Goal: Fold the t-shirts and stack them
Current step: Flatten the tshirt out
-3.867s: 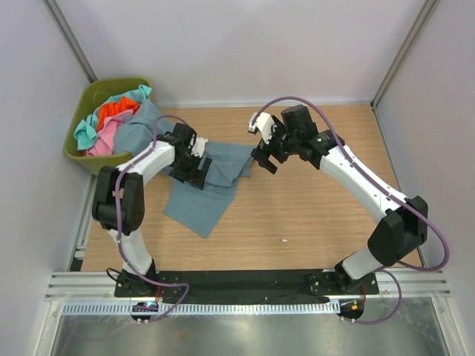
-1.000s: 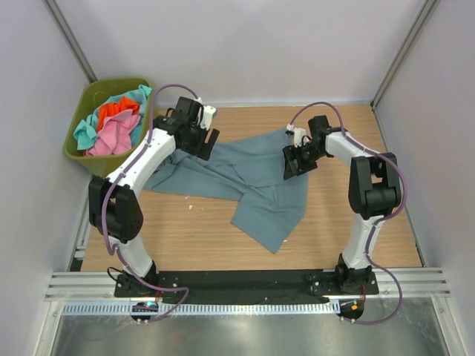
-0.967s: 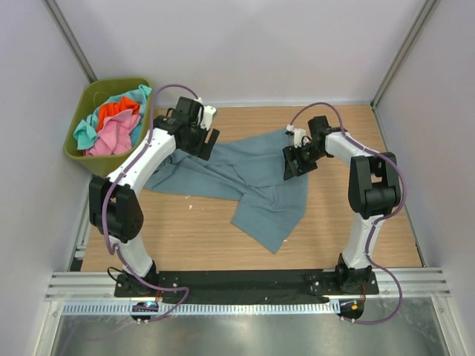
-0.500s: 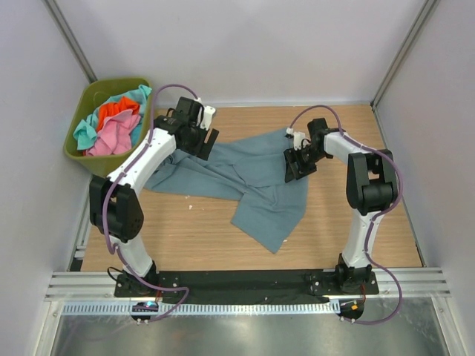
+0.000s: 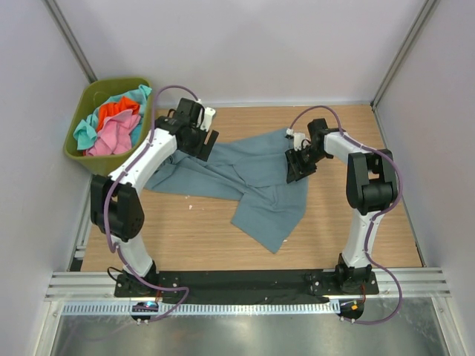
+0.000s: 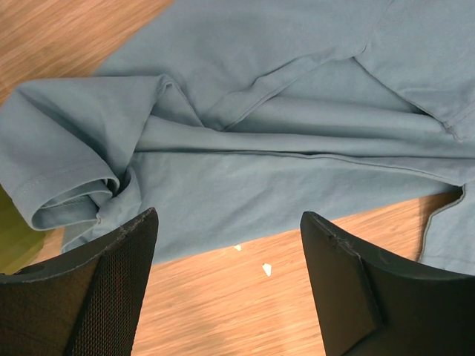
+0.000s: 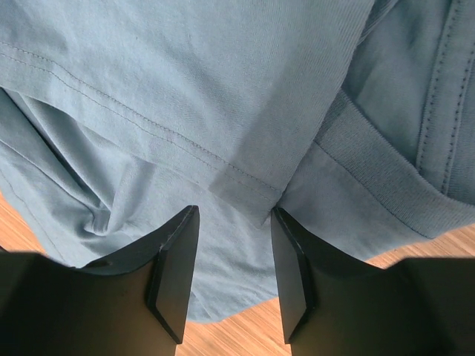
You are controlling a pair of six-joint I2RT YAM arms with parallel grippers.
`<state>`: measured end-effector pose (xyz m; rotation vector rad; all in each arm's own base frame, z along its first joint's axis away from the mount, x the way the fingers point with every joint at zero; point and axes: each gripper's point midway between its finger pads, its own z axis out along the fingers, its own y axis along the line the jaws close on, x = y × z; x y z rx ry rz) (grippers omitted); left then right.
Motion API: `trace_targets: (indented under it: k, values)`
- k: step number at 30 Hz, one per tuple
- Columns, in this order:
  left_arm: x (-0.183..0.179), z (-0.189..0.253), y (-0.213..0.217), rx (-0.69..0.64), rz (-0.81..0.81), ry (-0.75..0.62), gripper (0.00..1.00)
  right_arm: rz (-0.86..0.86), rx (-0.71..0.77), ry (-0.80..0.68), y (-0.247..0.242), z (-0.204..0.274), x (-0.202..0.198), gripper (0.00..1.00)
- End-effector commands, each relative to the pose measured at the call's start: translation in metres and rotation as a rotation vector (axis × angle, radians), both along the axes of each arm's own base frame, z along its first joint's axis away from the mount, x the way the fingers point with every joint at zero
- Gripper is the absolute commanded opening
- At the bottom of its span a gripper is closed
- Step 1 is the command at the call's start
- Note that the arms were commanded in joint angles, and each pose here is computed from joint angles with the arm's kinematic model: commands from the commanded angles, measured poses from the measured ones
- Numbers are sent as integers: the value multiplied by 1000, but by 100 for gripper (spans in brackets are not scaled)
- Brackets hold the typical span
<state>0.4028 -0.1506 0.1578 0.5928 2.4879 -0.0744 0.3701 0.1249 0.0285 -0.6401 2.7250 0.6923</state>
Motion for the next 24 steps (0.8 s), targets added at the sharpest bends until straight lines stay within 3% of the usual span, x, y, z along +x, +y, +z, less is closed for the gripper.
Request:
trace_targets:
  k: [1,6,11,14,20,24]
  values:
    - [2,-3,2,-4,14,1,78,14,20,-21,2,9,6,49]
    - [2,-5,1,-6,16,4,78,18,25,-28,3,11,7,40]
    - [9,-8,9,44,23,-22,78,21,20,-36,3,14,7,14]
    - [26,-8,27,131,57,-74,79,14,27,-72,4,28,12,6]
    - [62,-3,74,190,141,-97,79,-2,16,-257,-2,89,41,1]
    - [73,-4,89,223,165,-110,79,-107,36,-355,-27,127,65,2]
